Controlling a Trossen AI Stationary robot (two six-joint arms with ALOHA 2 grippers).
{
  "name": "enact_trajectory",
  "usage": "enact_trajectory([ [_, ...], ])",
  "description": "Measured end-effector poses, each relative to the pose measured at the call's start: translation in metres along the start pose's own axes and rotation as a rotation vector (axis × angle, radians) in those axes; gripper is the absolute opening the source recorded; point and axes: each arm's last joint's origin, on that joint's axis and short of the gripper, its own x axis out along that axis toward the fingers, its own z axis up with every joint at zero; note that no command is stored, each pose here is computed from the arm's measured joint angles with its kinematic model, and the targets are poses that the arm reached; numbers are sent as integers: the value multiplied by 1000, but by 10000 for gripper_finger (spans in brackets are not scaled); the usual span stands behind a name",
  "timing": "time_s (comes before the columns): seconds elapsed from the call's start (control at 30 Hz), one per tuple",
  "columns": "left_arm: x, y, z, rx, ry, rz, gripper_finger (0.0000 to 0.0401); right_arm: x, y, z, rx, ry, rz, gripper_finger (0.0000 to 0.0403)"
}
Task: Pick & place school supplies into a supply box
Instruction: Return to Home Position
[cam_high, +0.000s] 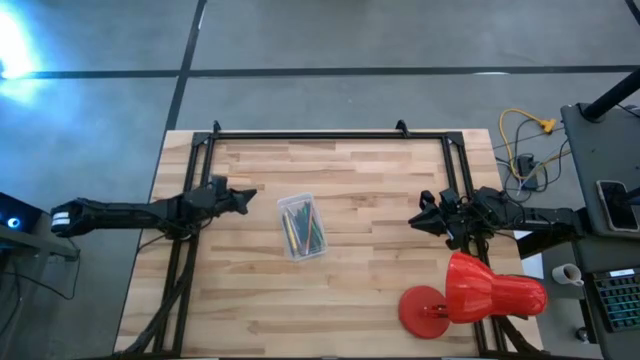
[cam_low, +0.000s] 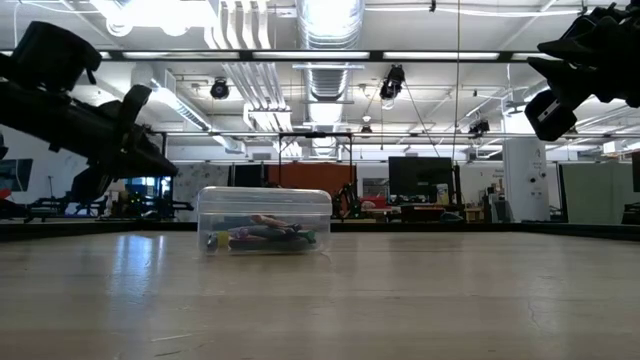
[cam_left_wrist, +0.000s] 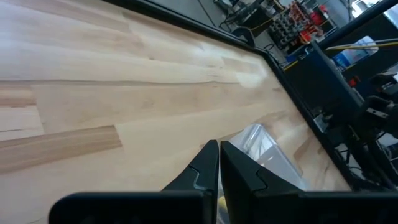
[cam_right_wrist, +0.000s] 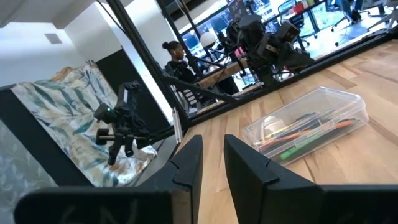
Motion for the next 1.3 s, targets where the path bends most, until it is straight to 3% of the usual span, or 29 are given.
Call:
enact_trajectory([
  [1.3,1,1,-1,5,7,10,0,0,0,0,0,0,0,59],
])
